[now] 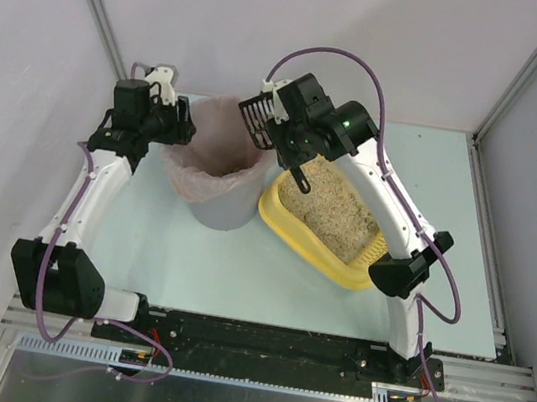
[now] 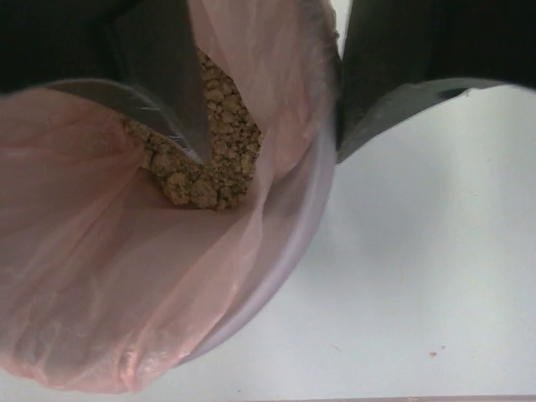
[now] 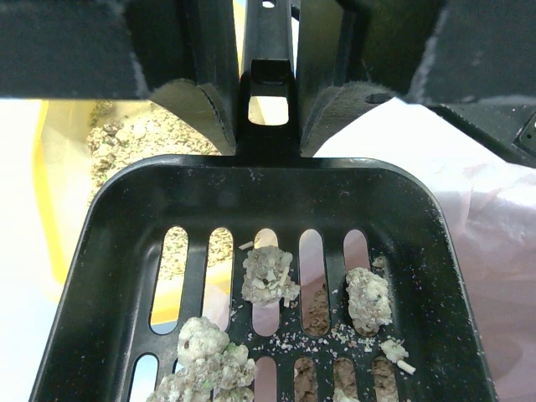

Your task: Clean the litter box

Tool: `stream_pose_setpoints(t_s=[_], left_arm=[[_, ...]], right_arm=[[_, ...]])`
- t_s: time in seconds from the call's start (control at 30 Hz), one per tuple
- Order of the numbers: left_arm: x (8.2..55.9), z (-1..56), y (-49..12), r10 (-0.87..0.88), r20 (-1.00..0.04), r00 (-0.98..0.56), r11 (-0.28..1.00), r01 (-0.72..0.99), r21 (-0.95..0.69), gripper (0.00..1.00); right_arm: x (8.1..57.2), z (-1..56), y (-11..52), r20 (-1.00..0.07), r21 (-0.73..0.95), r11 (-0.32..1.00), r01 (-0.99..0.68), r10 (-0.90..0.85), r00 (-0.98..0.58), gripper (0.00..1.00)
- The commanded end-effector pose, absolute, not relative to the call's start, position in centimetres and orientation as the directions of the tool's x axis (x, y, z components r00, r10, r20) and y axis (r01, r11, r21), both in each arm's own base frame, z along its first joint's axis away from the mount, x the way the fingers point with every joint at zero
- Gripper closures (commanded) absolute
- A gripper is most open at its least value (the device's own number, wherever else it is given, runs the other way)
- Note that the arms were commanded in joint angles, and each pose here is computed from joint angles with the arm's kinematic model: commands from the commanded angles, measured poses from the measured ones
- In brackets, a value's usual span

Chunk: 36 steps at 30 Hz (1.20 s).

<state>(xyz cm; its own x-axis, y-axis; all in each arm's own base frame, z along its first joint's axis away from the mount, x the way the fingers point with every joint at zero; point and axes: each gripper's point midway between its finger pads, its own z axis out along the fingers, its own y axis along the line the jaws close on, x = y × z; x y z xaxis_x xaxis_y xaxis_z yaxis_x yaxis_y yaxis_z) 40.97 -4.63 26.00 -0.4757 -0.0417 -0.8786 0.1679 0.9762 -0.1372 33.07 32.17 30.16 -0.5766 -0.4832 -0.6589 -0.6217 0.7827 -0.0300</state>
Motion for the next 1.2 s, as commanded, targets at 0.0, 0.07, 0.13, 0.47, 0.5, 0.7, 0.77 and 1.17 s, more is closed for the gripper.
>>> stream_pose_setpoints(t_s=[0.0, 0.07, 0.13, 0.47, 0.5, 0.7, 0.77, 1.17], left_arm=[[39.5, 30.8, -6.5, -0.025, -0.927, -0.375, 0.957, 0.260, -0.131, 0.29], [39.4, 31.7, -6.0, -0.021, -0.936, -0.351, 0.964, 0.241, -0.112, 0.15], [39.3, 33.4, -5.1, -0.016, -0.951, -0.308, 0.977, 0.199, -0.081, 0.10], [35.8, 40.8, -7.3, -0.165, -0.974, -0.158, 0.934, 0.292, -0.206, 0.05], [35.5, 41.1, -8.4, -0.176, -0.971, -0.160, 0.910, 0.349, -0.223, 0.04], [35.1, 39.6, -13.5, -0.200, -0.932, -0.302, 0.735, 0.583, -0.347, 0.02], [34.9, 39.2, -14.6, -0.201, -0.916, -0.348, 0.680, 0.623, -0.386, 0.02], [36.0, 36.1, -17.4, -0.157, -0.880, -0.448, 0.604, 0.662, -0.444, 0.45]], right_arm=[[31.9, 30.9, 32.7, -0.662, -0.012, 0.770, -0.638, -0.484, -0.572, 1.00], [31.9, 30.9, 32.9, -0.664, -0.010, 0.768, -0.641, -0.484, -0.570, 1.00], [31.8, 30.7, 33.0, -0.662, -0.012, 0.765, -0.644, -0.489, -0.569, 1.00], [31.6, 30.4, 34.2, -0.668, -0.054, 0.741, -0.670, -0.525, -0.527, 1.00], [31.8, 30.3, 34.2, -0.667, -0.067, 0.740, -0.669, -0.532, -0.521, 1.00], [31.5, 30.4, 35.0, -0.677, -0.077, 0.728, -0.681, -0.539, -0.500, 1.00], [31.3, 30.5, 35.3, -0.682, -0.077, 0.725, -0.684, -0.539, -0.494, 1.00], [30.6, 29.9, 36.2, -0.670, -0.122, 0.672, -0.730, -0.599, -0.440, 1.00]])
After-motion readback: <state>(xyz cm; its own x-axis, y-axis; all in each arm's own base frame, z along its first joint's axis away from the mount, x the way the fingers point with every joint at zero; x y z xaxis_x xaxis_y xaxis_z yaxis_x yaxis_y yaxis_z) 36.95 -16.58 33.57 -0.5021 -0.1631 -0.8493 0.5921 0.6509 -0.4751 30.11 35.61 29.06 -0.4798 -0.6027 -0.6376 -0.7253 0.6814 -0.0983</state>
